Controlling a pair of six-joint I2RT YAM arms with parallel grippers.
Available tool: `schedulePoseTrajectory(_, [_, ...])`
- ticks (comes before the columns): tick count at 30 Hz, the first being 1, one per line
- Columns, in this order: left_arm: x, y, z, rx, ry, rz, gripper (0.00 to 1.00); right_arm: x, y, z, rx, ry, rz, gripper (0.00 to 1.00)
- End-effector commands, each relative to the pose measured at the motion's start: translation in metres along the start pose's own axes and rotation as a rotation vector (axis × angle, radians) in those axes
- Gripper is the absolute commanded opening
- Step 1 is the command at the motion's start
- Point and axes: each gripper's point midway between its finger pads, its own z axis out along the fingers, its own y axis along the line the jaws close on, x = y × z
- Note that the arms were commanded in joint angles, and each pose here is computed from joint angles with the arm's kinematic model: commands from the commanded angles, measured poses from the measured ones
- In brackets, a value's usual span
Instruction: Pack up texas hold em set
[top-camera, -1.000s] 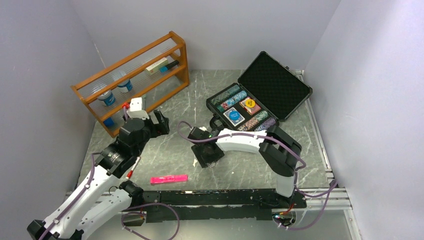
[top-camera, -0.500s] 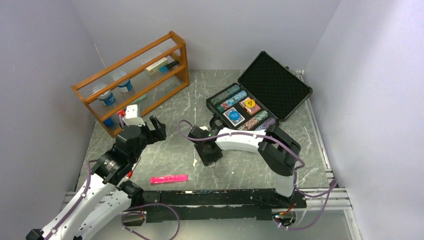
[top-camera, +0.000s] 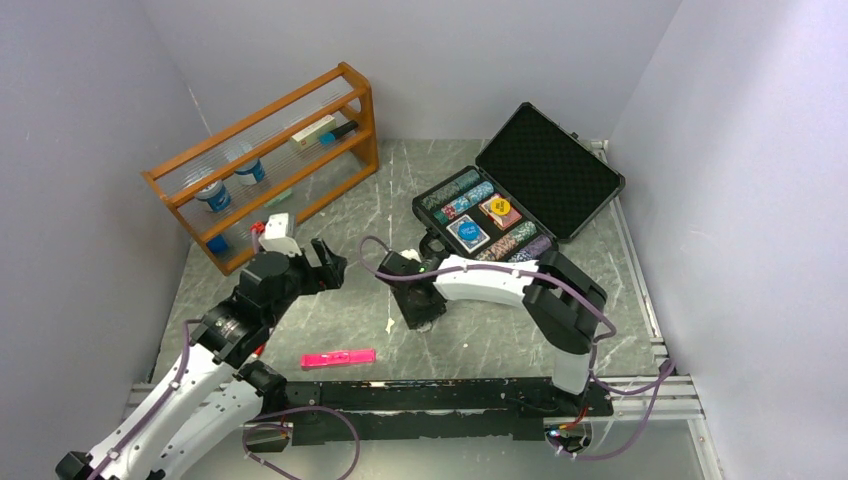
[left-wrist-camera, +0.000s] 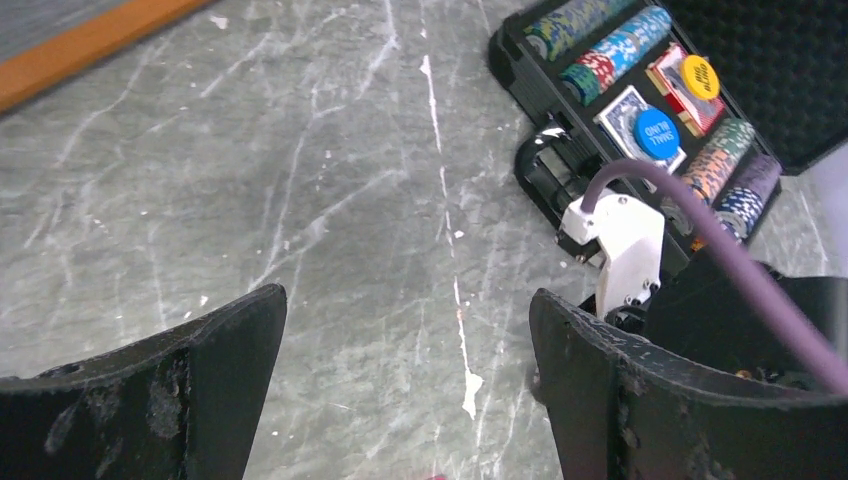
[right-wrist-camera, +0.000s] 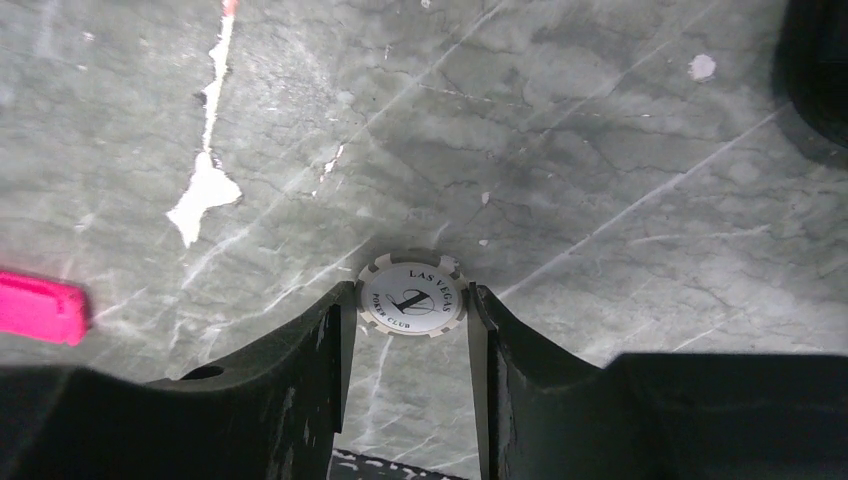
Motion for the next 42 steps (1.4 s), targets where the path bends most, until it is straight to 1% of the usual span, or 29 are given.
schedulePoseTrajectory(1, [-0.001,-0.026,0.004,0.129,0.003,-0.026,0.96,-0.034,0.004,-0.034,-0.051,-0.144,0.092,0.32])
schedulePoseTrajectory(3, [0.006,-0.028,0.007,0.138,0.022,-0.053,0.96,-0.044,0.002,-0.043,-0.064,-0.192,0.143,0.32])
schedulePoseTrajectory(6, [0.017,-0.038,0.010,0.197,0.058,-0.083,0.96,-0.060,-0.001,-0.056,-0.091,-0.281,0.241,0.32])
schedulePoseTrajectory(11, [0.037,-0.057,0.016,0.315,0.114,-0.126,0.91,-0.084,-0.005,-0.080,-0.184,-0.406,0.424,0.32])
schedulePoseTrajectory(14, [0.049,-0.063,0.021,0.366,0.135,-0.141,0.96,-0.102,-0.009,-0.102,-0.257,-0.509,0.520,0.31])
schedulePoseTrajectory(16, [0.052,-0.070,0.024,0.421,0.124,-0.142,0.96,-0.111,-0.012,-0.112,-0.299,-0.543,0.578,0.31])
schedulePoseTrajectory(20, [0.060,-0.082,0.029,0.507,0.130,-0.144,0.96,-0.122,-0.016,-0.122,-0.423,-0.551,0.690,0.31])
schedulePoseTrajectory(21, [0.061,-0.087,0.029,0.537,0.129,-0.145,0.95,-0.124,-0.017,-0.123,-0.459,-0.549,0.718,0.31])
schedulePoseTrajectory(26, [0.056,-0.105,0.036,0.642,0.082,-0.175,0.79,-0.122,-0.014,-0.124,-0.583,-0.499,0.817,0.31])
schedulePoseTrajectory(28, [0.055,-0.109,0.040,0.661,0.063,-0.196,0.77,-0.122,-0.013,-0.126,-0.606,-0.492,0.840,0.31])
schedulePoseTrajectory(31, [0.055,-0.117,0.045,0.700,0.048,-0.218,0.78,-0.121,-0.011,-0.127,-0.624,-0.456,0.858,0.31])
schedulePoseTrajectory(34, [0.063,-0.121,0.053,0.710,0.072,-0.224,0.85,-0.122,-0.009,-0.130,-0.650,-0.444,0.872,0.31])
schedulePoseTrajectory(37, [0.063,-0.126,0.056,0.723,0.067,-0.226,0.84,-0.125,-0.009,-0.134,-0.661,-0.444,0.876,0.31])
schedulePoseTrajectory(42, [0.060,-0.130,0.063,0.704,0.070,-0.221,0.71,-0.127,-0.008,-0.136,-0.673,-0.445,0.876,0.31])
